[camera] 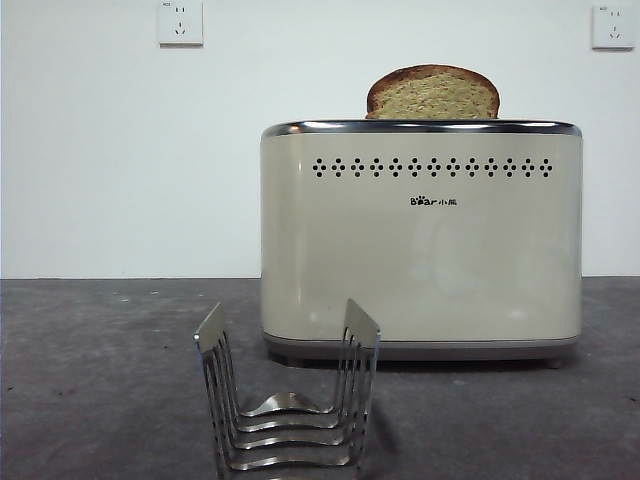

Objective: Pick up a slice of bread from the rack,put the bread on the toaster,press the button

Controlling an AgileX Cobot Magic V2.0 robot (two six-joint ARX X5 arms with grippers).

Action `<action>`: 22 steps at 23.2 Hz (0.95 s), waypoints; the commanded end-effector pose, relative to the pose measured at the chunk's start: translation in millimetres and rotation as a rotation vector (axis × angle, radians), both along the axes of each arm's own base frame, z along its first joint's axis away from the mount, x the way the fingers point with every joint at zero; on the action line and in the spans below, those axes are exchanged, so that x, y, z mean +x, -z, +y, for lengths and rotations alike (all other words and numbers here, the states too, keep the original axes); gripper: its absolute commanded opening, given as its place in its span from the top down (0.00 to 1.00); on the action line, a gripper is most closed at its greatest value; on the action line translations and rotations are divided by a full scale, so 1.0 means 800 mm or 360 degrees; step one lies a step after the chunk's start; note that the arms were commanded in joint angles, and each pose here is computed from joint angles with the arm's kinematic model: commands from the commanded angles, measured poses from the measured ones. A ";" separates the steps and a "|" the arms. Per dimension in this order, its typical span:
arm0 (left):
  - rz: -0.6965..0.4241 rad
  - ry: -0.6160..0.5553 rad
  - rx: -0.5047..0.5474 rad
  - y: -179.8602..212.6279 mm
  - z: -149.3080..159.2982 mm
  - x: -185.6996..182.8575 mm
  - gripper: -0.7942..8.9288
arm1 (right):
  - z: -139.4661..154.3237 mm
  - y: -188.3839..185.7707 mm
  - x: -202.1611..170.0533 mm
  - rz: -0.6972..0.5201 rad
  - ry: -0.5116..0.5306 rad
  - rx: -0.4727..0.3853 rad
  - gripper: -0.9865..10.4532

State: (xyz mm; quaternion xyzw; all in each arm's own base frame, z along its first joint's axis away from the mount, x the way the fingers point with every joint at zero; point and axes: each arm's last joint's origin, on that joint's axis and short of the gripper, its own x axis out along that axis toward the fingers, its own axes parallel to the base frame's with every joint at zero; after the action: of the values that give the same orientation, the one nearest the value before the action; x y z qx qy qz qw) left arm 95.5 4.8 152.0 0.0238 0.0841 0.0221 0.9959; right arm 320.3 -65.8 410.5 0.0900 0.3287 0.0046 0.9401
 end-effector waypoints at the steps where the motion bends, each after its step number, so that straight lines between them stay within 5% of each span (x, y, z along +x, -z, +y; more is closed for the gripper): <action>1: -0.0010 0.0030 -0.0009 0.003 0.000 0.001 0.92 | 0.000 0.000 0.003 -0.0007 -0.0008 -0.0012 0.91; 13: 0.0036 0.0034 -0.0013 0.005 0.000 0.002 0.92 | -0.002 0.005 0.005 0.0003 0.0017 -0.0030 0.91; 17: 0.0063 0.0033 -0.0015 0.007 0.000 0.003 0.92 | 0.027 -0.002 -0.057 -0.0194 0.0195 -0.0266 0.91; 22: 0.0092 0.0033 -0.0017 0.009 0.000 0.004 0.92 | 0.063 0.066 -0.149 -0.0575 0.0202 -0.0396 0.91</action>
State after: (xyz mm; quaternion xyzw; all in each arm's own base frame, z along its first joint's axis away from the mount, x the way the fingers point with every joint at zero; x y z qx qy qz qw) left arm 98.4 4.4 147.9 0.0219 0.1104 0.0117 0.9936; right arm 198.3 -14.8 377.7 0.0011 0.1142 -0.0776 0.9904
